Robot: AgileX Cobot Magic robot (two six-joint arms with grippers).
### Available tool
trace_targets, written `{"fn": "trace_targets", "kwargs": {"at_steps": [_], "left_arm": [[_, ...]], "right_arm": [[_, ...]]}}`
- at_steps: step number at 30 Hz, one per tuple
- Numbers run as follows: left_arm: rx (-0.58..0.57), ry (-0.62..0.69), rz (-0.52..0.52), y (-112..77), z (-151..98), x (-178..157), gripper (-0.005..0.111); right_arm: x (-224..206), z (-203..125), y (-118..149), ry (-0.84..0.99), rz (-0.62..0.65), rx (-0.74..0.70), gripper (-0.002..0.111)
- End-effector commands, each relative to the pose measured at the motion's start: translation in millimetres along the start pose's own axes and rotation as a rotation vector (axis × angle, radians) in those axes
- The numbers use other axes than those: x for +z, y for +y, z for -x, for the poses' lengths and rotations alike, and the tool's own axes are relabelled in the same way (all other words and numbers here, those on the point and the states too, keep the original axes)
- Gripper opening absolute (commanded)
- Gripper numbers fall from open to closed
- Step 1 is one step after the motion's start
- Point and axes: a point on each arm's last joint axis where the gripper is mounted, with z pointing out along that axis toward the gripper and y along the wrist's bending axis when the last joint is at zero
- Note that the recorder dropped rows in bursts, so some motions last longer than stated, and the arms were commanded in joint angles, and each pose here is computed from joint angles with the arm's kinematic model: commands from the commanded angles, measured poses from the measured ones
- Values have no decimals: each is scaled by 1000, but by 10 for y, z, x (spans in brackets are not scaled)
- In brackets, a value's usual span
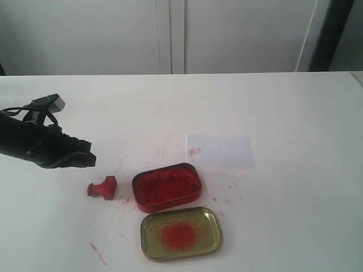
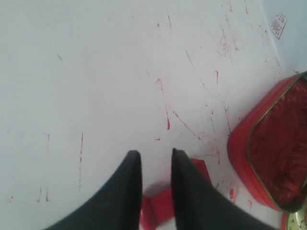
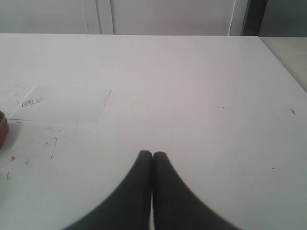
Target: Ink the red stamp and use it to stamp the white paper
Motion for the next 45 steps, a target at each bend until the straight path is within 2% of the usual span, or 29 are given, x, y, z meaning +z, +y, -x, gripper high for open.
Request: {"fn": "trace_targets", "kwargs": {"at_steps": [1,2,11,22,31,40,45], "left_arm": [[20,-33,-9,-79,48,-134,3],[27,-39,-8,-92,57,-156,0],[49,-63,25,-214,68,-403,0],[52,-149,159,-268,-249,-687,0],[68,-210,226,-342,-540,-898,0],[170,-258,267,-421,-788,-1067,0],[225,-347,286,-523,-862,-1252,0]], "right_arm": [[2,-1,0,-13,2,2,0],[2,-1,0,-13,2,2,0],[2,-1,0,-13,2,2,0],[2,-1,0,-13,2,2,0],[2,-1,0,-13,2,2,0],[2,-1,0,-13,2,2,0],[2,-1,0,-13,2,2,0]]}}
